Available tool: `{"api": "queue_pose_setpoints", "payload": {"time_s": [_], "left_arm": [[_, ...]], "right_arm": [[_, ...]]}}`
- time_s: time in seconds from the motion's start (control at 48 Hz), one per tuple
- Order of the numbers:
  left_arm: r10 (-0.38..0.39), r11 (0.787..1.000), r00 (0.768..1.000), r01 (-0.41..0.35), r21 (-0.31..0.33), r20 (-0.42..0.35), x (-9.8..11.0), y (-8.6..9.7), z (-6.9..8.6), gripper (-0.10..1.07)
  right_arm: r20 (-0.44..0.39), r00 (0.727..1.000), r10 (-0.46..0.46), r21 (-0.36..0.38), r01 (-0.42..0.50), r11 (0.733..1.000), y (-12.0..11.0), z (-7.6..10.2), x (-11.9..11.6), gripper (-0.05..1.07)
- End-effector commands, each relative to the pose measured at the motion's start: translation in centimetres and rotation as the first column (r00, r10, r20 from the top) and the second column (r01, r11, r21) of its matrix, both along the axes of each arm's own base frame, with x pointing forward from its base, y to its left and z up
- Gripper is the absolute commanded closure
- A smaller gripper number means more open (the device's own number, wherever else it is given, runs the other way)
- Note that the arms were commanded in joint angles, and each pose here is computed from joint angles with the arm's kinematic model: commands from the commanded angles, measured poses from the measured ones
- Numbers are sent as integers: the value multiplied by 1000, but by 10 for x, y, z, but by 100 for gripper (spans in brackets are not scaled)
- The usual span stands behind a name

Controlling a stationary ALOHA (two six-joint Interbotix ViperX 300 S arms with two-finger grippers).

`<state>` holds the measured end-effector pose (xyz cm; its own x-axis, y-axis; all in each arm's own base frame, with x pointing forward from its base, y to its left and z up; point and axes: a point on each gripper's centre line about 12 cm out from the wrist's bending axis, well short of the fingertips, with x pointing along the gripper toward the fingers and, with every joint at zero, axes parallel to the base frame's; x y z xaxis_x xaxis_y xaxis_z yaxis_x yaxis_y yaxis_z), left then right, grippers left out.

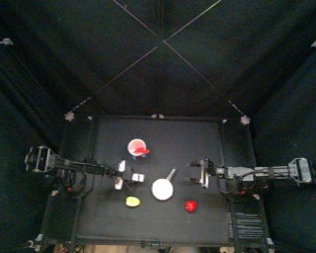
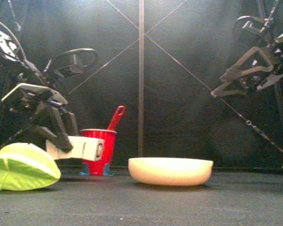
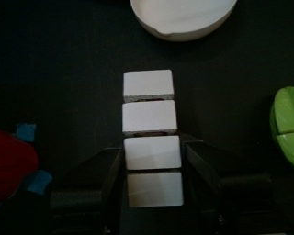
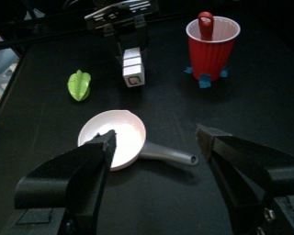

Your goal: Place sushi roll above starfruit

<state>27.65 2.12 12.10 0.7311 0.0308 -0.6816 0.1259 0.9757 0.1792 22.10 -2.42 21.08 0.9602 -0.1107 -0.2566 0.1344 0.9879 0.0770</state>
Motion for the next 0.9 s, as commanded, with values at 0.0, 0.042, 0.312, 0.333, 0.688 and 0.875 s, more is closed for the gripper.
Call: {"api": "queue_pose_setpoints", "payload": {"time_s": [0.0, 0.042, 0.312, 0.333, 0.688, 0.875], "left_arm": [[10, 1000, 999, -10, -3, 35, 5, 4, 4, 48], [15, 1000, 999, -15, -5, 39, 5, 5, 4, 47], [24, 1000, 999, -23, -13, 25, 7, 9, -6, 46], [23, 1000, 999, -23, -13, 23, 7, 8, -7, 45], [67, 997, 998, -66, -32, 20, 6, 14, -8, 23], [86, 995, 996, -85, -43, 27, 6, 16, -6, 9]], "right_arm": [[15, 1000, -3, -2, 3, 1000, -1, 5, 3, 3], [14, 1000, -2, -1, 2, 1000, -1, 5, 3, 3], [14, 1000, -2, -2, 2, 1000, -1, 5, 3, 3], [11, 1000, -2, -1, 2, 1000, -1, 4, 3, 3], [9, 1000, -3, -1, 3, 1000, -1, 4, 3, 3], [11, 1000, -3, -1, 3, 1000, -1, 4, 3, 3]]}}
